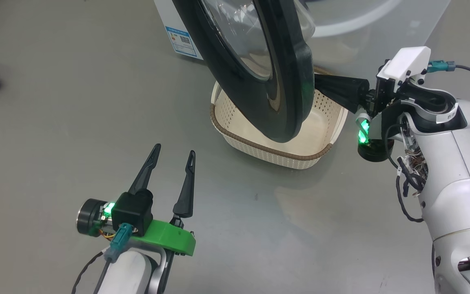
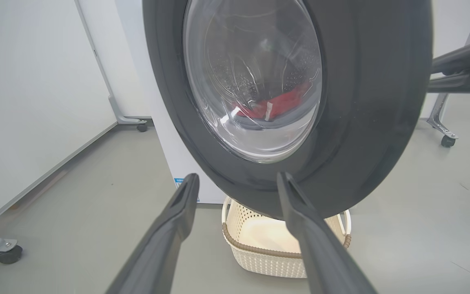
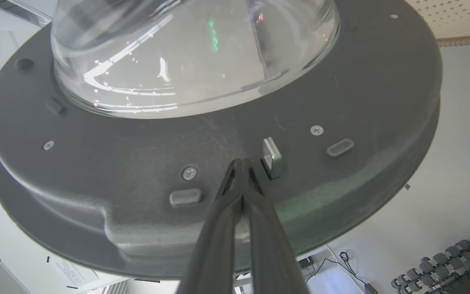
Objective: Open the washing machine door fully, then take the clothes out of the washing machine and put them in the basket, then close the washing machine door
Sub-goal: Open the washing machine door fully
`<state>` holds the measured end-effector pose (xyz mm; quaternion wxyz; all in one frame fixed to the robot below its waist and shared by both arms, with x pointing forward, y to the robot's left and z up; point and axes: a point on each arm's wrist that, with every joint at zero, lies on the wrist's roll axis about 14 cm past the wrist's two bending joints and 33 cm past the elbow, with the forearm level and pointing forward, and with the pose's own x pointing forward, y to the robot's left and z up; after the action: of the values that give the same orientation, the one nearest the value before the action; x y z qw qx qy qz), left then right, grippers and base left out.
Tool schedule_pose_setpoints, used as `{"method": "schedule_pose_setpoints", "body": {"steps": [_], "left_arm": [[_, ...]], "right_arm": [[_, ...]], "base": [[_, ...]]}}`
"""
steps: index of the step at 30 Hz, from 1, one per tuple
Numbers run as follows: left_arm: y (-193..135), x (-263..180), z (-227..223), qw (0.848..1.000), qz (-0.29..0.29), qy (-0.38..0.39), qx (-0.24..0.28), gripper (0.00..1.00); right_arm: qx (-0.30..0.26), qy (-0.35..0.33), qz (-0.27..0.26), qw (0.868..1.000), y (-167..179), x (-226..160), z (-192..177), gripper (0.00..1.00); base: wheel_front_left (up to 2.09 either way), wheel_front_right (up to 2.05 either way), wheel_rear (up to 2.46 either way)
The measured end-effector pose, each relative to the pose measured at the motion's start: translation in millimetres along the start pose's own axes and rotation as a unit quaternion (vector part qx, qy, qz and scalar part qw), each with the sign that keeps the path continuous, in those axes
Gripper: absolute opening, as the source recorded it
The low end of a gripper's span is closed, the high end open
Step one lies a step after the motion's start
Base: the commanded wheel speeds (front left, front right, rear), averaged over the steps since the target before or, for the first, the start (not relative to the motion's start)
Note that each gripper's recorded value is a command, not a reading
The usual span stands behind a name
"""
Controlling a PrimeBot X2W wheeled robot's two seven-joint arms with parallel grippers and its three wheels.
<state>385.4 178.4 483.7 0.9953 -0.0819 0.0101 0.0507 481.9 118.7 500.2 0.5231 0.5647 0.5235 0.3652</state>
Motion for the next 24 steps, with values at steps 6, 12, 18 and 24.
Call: {"method": "schedule_pose_setpoints", "body": {"steps": [6,12,18,24], "left_arm": [[-1,-1,-2,1.0,-0.001,0.003,0.0,1.0],[-2,-4,-1,1.0,-0.003,0.003,0.0,1.0],[-1,-6,1,1.0,0.0,0.0,0.0,1.0],[1,-10,-1,1.0,0.004,0.003,-0.001,1.0]], "right_arm": [[0.03,0.029,0.028,0.999,3,2,-13,0.0],[0.047,0.07,0.052,0.995,8,9,-36,0.0],[0.044,0.096,0.048,0.993,7,16,-56,0.0],[0.04,0.108,0.043,0.992,5,23,-73,0.0]], "base": [[0.0,0.0,0.0],[0.0,0.0,0.0],[0.0,0.0,0.0],[0.0,0.0,0.0]]}}
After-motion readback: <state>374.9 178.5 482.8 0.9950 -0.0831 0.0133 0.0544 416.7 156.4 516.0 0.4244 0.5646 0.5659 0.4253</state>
